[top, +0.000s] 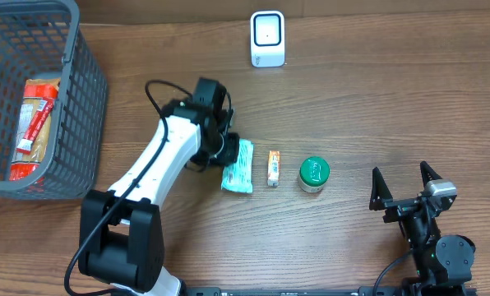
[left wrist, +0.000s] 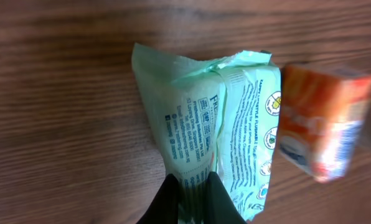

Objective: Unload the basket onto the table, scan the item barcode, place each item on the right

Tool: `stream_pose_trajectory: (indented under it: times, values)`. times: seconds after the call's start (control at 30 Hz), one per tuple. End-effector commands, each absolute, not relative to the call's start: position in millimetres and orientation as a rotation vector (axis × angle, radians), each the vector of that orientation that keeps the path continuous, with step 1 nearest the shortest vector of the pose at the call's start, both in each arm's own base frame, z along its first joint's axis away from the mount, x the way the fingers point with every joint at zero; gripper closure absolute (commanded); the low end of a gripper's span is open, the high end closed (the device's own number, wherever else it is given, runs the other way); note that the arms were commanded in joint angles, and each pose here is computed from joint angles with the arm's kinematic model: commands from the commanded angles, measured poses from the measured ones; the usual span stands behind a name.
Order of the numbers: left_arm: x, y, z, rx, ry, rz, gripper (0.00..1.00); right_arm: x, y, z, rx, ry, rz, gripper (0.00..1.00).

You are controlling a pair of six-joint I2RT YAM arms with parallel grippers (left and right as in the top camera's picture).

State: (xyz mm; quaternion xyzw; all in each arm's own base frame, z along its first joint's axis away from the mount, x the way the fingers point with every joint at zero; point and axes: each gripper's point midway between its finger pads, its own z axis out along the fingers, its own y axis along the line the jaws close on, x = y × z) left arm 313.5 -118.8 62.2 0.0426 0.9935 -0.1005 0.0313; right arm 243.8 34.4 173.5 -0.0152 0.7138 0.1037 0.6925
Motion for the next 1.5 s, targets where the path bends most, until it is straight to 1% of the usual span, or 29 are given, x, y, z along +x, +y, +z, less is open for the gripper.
stream_pose_trajectory:
  times: [0.0,0.13,0.27,0.63,1.47]
  values:
    - [299.6,-123.1,43.1,0.098,3.085,-0.302,0.96,244.1,33.3,170.9,-0.034,1.594,0.226,0.0]
    - [292.1,-125.5,28.0,0.083,3.088,-0.303,0.95,244.1,33.3,170.9,-0.034,1.594,0.226,0.0]
    - [290.1,-130.7,23.4,0.083,3.081,-0.319,0.94,244.1,33.2,170.9,-0.034,1.594,0.225,0.0]
    - [302.2,-146.7,25.8,0.05,3.018,-0.353,0.94,244.1,33.3,170.9,-0.034,1.594,0.226,0.0]
    - [307.3,-155.6,27.2,0.026,2.989,-0.363,0.92,244.1,33.2,170.9,-0.034,1.594,0.225,0.0]
